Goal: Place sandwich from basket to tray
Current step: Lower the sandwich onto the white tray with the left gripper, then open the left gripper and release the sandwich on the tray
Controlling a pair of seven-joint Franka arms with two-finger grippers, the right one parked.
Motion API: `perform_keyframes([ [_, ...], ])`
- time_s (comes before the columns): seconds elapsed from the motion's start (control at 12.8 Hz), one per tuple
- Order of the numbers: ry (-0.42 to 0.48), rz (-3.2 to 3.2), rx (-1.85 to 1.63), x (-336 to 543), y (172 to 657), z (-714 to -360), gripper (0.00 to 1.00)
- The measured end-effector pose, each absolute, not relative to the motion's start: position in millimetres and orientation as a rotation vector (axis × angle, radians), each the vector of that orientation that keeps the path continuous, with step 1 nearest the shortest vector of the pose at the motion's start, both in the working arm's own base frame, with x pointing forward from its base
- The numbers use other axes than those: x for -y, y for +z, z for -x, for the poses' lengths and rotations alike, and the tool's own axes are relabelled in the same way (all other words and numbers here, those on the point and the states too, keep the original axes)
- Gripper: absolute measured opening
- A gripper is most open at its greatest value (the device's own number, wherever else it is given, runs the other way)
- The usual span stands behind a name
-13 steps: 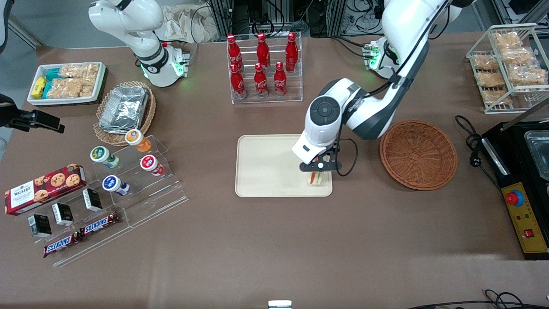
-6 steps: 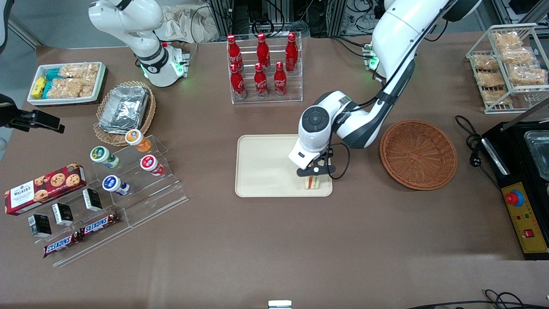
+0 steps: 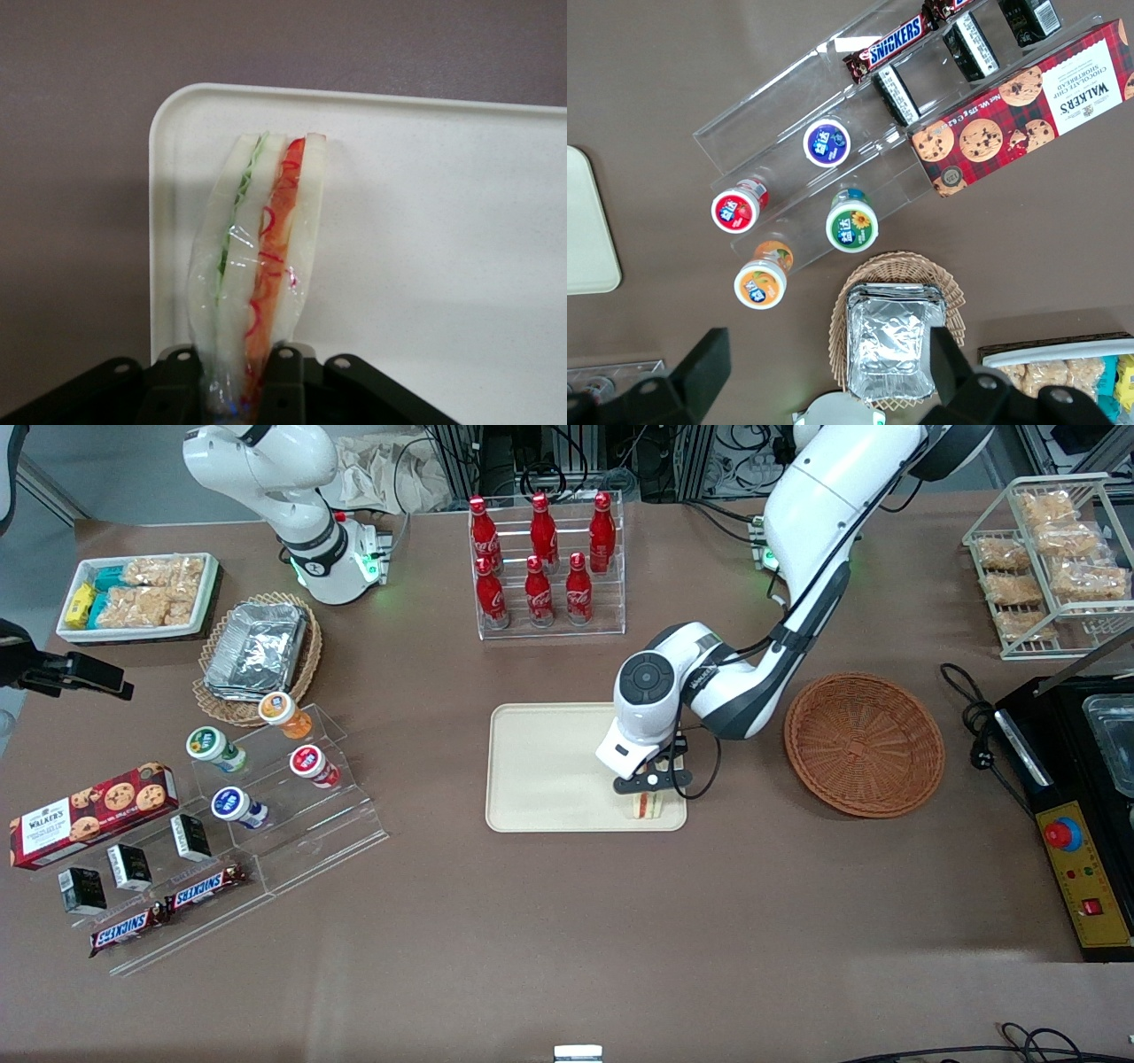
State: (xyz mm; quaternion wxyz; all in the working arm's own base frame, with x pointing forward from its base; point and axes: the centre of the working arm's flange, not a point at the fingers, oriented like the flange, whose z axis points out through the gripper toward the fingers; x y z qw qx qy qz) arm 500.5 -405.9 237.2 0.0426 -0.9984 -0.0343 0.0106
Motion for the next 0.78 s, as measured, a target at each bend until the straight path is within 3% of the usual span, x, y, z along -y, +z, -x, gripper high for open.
perform_keyframes([
  [0.47,0.029,3.049,0.097,405.5,235.1,-500.5,0.93],
  [0.55,0.028,3.049,0.098,405.5,235.1,-500.6,1.00],
  [0.78,0.025,3.051,0.098,405.8,235.9,-501.2,1.00],
])
